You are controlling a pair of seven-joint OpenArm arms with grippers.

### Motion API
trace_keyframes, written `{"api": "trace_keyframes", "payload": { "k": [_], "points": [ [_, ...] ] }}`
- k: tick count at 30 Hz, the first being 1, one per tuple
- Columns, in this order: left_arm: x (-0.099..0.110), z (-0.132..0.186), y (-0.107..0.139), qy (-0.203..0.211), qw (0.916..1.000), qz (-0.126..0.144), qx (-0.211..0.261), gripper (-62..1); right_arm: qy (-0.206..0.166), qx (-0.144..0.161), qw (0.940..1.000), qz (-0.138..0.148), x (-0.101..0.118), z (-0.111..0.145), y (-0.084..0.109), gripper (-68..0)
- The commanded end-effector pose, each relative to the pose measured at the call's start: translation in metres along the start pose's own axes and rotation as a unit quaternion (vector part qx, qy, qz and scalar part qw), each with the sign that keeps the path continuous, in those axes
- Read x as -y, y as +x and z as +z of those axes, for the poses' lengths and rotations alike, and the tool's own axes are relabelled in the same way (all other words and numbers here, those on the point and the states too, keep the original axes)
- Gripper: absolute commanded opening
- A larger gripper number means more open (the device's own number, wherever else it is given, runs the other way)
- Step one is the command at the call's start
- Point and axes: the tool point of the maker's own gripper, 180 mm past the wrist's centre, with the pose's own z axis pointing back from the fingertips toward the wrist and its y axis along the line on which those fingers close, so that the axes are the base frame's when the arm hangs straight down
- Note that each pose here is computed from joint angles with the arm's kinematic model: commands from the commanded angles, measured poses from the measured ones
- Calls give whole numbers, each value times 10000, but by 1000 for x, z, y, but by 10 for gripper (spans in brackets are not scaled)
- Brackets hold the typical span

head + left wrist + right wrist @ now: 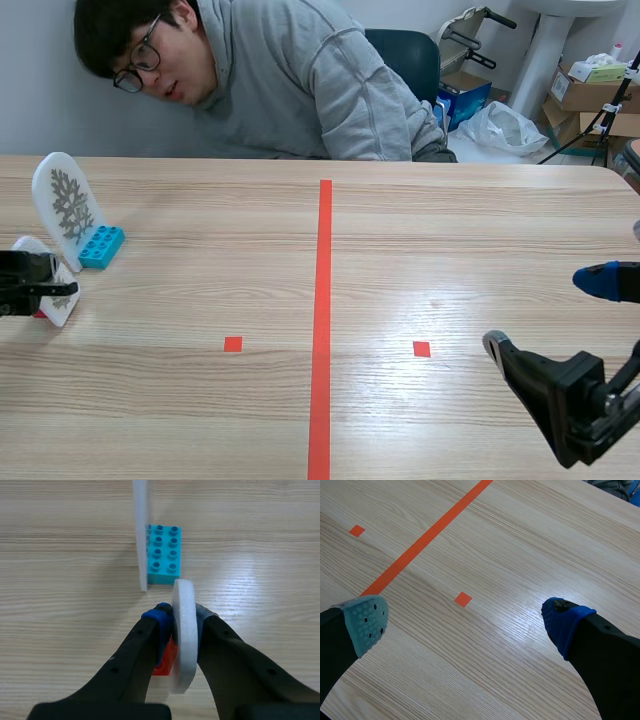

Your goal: Do the leaf sorting experiment

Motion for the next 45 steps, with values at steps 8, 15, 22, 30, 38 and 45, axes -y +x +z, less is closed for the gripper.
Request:
{"api": "trace_keyframes", "payload": {
  "k": [8, 15, 22, 30, 38, 45],
  "points": [
    [-6, -15, 28, 43, 9993, 75, 351, -569, -36, 155, 9999, 51, 3, -1, 10, -37],
    [-9, -26, 32, 84, 9990, 204, 401, -569, -36, 147, 9999, 50, 3, -1, 10, -37],
    [-10, -28, 27, 100, 9991, 246, 342, -566, -36, 136, 9999, 50, 3, -1, 9, -37],
    [-10, -28, 26, 101, 9992, 235, 320, -505, -36, 136, 9999, 50, 3, -1, 9, -37],
    [-10, -28, 26, 101, 9991, 236, 323, -393, -36, 136, 9999, 50, 3, -1, 9, -37],
    [-9, -24, 18, 65, 9992, 227, 313, -149, -36, 137, 9999, 51, 3, -1, 9, -37]
  ]
}}
